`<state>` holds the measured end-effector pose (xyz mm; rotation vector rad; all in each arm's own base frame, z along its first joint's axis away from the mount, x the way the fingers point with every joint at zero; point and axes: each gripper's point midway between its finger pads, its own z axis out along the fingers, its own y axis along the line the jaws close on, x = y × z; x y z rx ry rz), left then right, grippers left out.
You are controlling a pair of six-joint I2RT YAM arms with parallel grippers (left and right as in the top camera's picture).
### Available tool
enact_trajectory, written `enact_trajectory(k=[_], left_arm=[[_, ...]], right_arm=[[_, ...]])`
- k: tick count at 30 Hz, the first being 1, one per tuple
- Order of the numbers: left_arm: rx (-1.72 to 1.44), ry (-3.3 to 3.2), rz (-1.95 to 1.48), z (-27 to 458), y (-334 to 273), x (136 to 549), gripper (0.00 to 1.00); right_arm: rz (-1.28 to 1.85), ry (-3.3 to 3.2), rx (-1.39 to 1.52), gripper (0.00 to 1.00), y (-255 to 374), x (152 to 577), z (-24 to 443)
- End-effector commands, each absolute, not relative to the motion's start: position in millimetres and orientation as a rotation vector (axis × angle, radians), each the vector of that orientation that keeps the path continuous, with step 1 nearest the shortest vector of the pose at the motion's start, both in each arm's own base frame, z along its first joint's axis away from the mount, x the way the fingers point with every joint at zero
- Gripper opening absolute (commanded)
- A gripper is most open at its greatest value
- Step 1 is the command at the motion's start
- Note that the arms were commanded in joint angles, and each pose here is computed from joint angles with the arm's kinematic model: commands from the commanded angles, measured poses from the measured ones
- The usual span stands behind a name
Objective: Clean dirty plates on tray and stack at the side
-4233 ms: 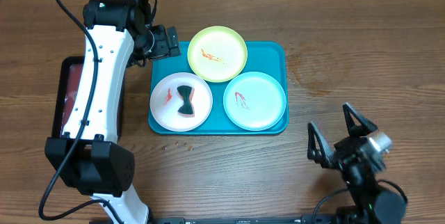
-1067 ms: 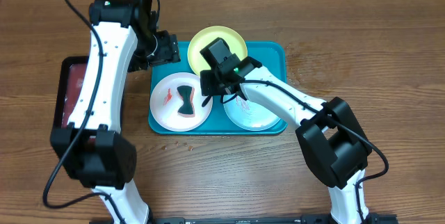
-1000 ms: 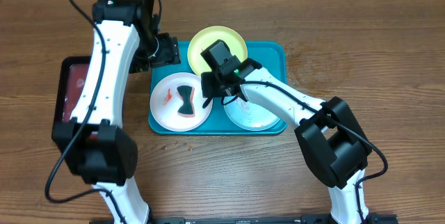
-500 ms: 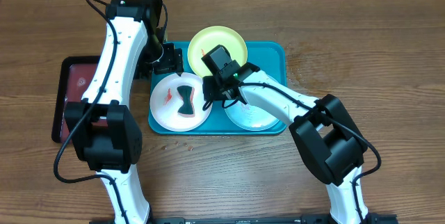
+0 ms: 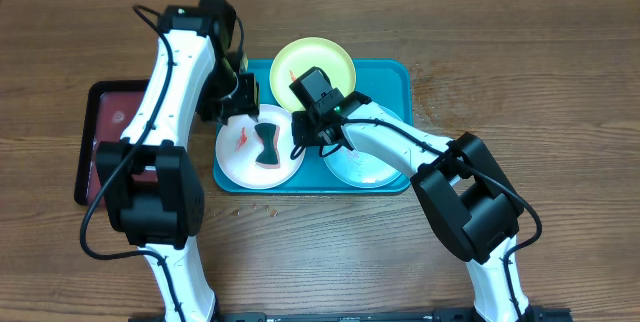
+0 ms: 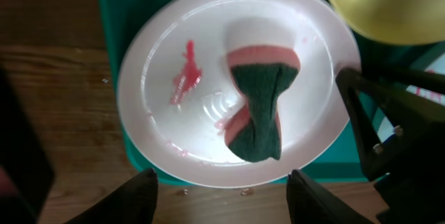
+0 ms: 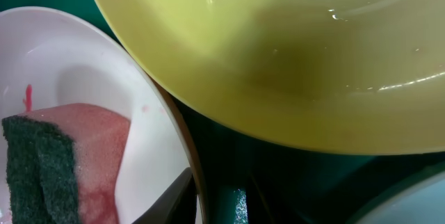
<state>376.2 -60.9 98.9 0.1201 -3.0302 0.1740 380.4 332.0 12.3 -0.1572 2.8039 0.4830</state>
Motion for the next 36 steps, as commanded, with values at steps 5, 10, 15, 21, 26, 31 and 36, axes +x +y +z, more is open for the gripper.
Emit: enact_trajectory(k=[5,10,15,21,26,31,36], left_arm=[[-0.004,-2.938,0.398,58,-89,355,0.58],[-0.013,-2.939,0.403,30,-93,348,0.55],[0.012,-2.962,0.408,13,-94,348,0.5],[0.008,-2.999,0.419,8,-95,356,0.43],[-0.024,-3.015,0.425,8,-95,359,0.43],[-0.118,-3.017,0.43,9,-94,358,0.51],[-0.126,-3.004,0.426,12,-94,356,0.44]], right_arm=[[0.48,2.816,-0.156,0.24,333,378,6],[0.494,2.821,-0.16,0.22,334,377,7],[0.498,2.82,-0.161,0.22,335,377,7],[0.498,2.82,-0.161,0.22,335,377,7],[0.498,2.82,-0.161,0.22,335,377,7],[0.501,2.816,-0.161,0.22,335,378,7],[0.502,2.815,-0.161,0.22,335,378,8]])
